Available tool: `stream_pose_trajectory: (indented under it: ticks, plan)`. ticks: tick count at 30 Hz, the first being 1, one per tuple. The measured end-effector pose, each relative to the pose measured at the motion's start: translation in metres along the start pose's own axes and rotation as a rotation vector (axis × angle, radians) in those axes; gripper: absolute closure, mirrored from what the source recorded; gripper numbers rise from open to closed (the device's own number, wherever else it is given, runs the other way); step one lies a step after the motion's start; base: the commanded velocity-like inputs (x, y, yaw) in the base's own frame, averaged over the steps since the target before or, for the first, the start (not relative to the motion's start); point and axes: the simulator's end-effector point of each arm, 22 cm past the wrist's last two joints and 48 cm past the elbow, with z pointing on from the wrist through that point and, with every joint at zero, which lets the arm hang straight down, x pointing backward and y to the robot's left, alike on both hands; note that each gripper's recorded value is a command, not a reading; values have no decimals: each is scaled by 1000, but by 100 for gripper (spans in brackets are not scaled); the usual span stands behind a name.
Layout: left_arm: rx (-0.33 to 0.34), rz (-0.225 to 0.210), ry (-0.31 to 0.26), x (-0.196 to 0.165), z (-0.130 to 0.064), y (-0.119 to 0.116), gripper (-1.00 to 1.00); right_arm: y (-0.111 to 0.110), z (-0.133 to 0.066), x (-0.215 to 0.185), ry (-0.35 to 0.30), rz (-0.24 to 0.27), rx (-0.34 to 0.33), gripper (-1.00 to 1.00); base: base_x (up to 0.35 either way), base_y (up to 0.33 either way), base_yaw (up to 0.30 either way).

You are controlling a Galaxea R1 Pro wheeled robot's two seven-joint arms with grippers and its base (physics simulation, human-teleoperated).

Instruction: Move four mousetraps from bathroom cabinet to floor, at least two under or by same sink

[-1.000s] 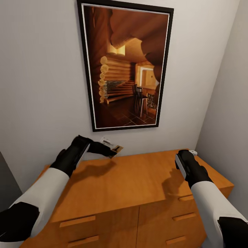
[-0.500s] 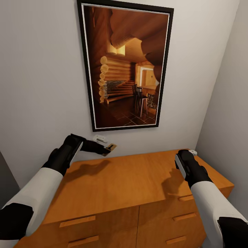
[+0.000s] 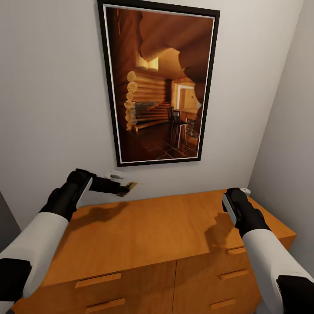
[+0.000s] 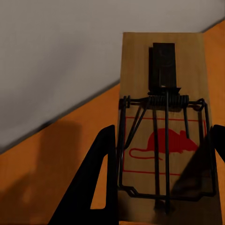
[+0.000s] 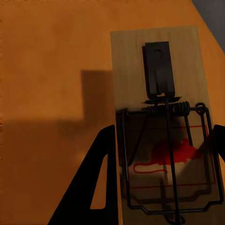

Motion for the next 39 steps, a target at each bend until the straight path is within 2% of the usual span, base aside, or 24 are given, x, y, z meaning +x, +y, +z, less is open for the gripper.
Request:
stream_pose_trajectory:
  ticks: [12,29,35,39]
  plan:
    - [2,-2,-3,-1,0,0,100,3,1,1,-1,0,-3,100,-20,0,0]
    - [-3,-26,36,10,3,3,100,12,0,0,-7,5,-19,100,-320,0,0]
    - [0,-36,56,17,7,3,100,15,-2,-12,-73,32,-29,100,-345,0,0]
    - [0,-48,75,26,11,5,100,30,-5,-20,-143,57,-52,100,-346,0,0]
